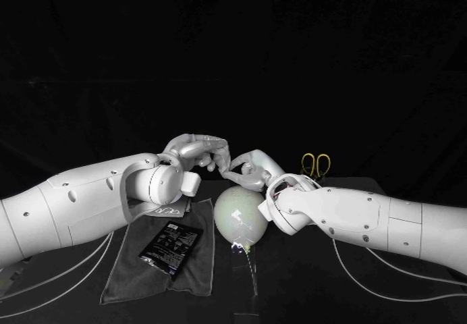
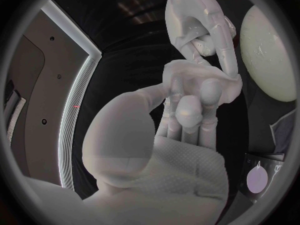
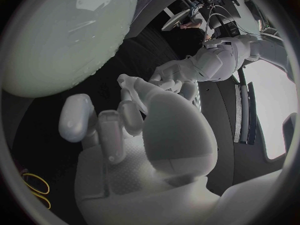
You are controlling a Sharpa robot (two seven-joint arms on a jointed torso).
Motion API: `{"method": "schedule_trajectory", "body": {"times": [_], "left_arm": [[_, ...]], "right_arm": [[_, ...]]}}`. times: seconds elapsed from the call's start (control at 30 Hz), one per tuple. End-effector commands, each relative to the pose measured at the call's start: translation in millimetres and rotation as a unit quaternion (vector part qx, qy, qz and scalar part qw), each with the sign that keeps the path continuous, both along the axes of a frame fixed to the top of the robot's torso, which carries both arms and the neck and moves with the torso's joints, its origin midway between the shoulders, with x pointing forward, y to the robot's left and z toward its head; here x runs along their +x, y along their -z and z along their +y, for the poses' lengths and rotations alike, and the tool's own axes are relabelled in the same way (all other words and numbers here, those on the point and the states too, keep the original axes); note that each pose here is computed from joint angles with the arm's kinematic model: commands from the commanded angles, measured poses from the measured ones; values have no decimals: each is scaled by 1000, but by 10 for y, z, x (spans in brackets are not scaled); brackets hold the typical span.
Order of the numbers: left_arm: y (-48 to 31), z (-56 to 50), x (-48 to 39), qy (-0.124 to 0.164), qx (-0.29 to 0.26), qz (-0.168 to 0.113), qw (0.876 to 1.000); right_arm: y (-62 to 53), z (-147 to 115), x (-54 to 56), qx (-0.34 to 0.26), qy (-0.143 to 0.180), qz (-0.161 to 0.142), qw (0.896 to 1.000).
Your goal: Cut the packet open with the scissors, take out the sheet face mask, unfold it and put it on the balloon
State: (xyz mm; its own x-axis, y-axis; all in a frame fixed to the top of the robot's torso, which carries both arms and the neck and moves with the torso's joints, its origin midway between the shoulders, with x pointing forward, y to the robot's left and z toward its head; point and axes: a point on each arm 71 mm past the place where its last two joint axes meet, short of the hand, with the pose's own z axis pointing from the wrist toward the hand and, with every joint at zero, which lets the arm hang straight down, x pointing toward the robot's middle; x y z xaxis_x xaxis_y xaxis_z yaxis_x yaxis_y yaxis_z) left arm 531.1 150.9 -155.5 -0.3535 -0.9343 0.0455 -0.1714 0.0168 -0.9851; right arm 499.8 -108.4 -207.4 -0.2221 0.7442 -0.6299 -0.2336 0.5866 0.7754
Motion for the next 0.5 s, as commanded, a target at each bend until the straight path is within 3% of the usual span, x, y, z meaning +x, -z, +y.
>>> {"method": "schedule_trajectory", "body": {"times": [0.03, 0.5], "left_arm": [[-22, -24, -8, 9, -11, -4, 1000], [-19, 2, 7, 3, -11, -4, 1000]], "right_arm": [[-27, -3, 0, 2, 3, -17, 1000], [-61, -58, 0, 10, 21, -39, 999]]}}
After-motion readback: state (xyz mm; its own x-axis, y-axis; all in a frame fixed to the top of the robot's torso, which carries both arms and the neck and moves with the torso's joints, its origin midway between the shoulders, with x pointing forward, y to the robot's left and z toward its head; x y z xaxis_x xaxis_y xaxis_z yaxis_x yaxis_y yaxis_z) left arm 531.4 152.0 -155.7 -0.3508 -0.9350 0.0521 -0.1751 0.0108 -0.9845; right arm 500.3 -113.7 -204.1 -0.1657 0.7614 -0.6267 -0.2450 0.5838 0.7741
